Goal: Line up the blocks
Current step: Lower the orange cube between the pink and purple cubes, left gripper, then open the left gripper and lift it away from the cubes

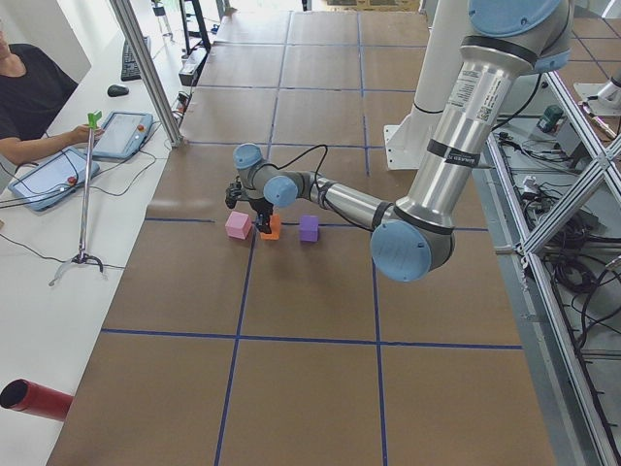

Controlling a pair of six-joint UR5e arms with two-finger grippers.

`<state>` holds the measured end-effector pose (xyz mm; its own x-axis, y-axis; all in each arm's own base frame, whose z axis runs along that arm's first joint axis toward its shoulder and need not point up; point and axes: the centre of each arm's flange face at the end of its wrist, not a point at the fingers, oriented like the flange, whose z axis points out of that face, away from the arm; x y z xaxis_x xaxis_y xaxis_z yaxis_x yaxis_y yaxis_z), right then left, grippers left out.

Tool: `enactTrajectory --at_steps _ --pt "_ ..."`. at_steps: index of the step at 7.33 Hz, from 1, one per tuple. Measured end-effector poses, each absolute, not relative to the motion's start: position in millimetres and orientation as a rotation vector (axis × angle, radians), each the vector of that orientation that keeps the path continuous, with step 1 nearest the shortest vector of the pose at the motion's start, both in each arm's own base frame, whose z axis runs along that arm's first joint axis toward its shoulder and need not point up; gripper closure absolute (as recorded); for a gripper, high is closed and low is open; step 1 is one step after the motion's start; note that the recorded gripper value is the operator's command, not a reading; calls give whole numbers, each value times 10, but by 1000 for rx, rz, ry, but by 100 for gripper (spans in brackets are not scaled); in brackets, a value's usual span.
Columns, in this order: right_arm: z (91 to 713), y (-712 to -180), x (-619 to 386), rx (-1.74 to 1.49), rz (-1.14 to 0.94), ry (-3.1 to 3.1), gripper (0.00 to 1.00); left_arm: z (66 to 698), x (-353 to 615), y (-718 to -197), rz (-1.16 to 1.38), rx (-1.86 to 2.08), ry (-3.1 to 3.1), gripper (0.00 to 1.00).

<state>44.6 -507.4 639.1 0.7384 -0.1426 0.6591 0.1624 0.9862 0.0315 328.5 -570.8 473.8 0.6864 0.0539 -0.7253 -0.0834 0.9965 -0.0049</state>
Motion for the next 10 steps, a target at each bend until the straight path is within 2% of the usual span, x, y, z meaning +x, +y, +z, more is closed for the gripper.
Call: enactTrajectory --at_steps 6,10 --pt "6394 -5074 445 -29 -167 -721 0 4684 3230 -5730 88 -16 822 0" --pt "6393 -5074 445 -29 -168 -721 0 4306 2331 -5944 61 66 820 0"
